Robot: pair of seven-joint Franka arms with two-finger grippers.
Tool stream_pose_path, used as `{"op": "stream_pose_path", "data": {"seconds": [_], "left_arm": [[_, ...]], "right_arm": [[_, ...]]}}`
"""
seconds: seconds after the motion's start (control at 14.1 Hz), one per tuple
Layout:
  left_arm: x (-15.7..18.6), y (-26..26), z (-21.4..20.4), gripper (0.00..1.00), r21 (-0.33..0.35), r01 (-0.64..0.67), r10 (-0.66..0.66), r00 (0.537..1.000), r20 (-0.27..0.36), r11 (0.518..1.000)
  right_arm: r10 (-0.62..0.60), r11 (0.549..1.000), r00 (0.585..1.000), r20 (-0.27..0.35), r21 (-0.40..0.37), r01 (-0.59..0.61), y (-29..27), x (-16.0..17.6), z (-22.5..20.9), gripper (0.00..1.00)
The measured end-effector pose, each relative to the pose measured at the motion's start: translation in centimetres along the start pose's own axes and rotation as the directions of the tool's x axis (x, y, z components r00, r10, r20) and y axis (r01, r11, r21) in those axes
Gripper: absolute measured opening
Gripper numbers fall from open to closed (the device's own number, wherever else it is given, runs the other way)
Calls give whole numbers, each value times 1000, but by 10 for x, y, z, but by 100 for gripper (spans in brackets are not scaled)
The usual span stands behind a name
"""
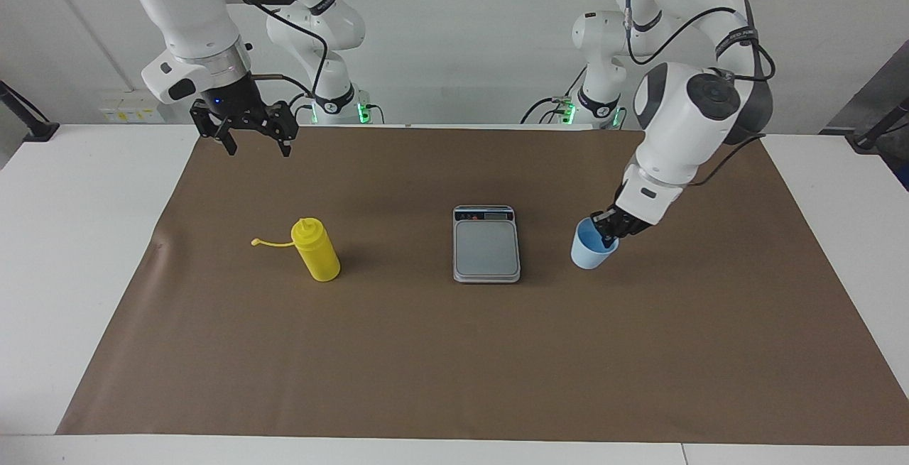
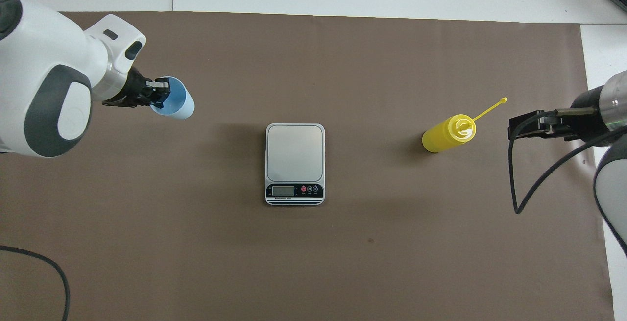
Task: Pour seasoning into cup on scale with both arms
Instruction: 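Lift the blue cup with the left gripper and carry it onto the scale, then set the cup on the scale and open the left gripper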
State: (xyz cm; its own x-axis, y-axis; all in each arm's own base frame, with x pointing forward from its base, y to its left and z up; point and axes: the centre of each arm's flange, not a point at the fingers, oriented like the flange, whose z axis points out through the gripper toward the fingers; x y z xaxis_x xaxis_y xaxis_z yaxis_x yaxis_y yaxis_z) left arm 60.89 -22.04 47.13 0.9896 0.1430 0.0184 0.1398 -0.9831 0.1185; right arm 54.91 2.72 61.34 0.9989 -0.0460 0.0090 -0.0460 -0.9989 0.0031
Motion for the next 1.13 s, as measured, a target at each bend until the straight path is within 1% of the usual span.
{"op": "stream_pose_path", "data": {"seconds": [0.28, 0.42, 0.57, 0.78, 0.92, 1.13], "left_arm": [[-36, 81, 43, 3, -16, 22, -22, 1000, 10, 1000], [-51, 106, 58, 3, -15, 21, -21, 1000, 16, 1000], [-61, 117, 70, 3, -4, 13, -13, 1000, 27, 1000], [-68, 118, 80, 3, 10, 4, -4, 999, 41, 1000], [-77, 119, 95, 3, 23, -11, 10, 999, 47, 1000], [-84, 119, 106, 3, 27, -19, 18, 999, 48, 999]], "right_arm": [[1, 1000, 1000, 5, -1, -1, 0, -1, 1, 100], [1, 1000, 1000, 7, -1, -1, 0, -1, 1, 100], [1, 1000, 1000, 7, -1, -1, 0, -1, 1, 100], [1, 1000, 1000, 7, -1, -1, 0, -1, 1, 100], [1, 1000, 1000, 7, -1, -1, 0, -1, 1, 100], [1, 1000, 1000, 7, -1, -1, 0, -1, 1, 100]]}}
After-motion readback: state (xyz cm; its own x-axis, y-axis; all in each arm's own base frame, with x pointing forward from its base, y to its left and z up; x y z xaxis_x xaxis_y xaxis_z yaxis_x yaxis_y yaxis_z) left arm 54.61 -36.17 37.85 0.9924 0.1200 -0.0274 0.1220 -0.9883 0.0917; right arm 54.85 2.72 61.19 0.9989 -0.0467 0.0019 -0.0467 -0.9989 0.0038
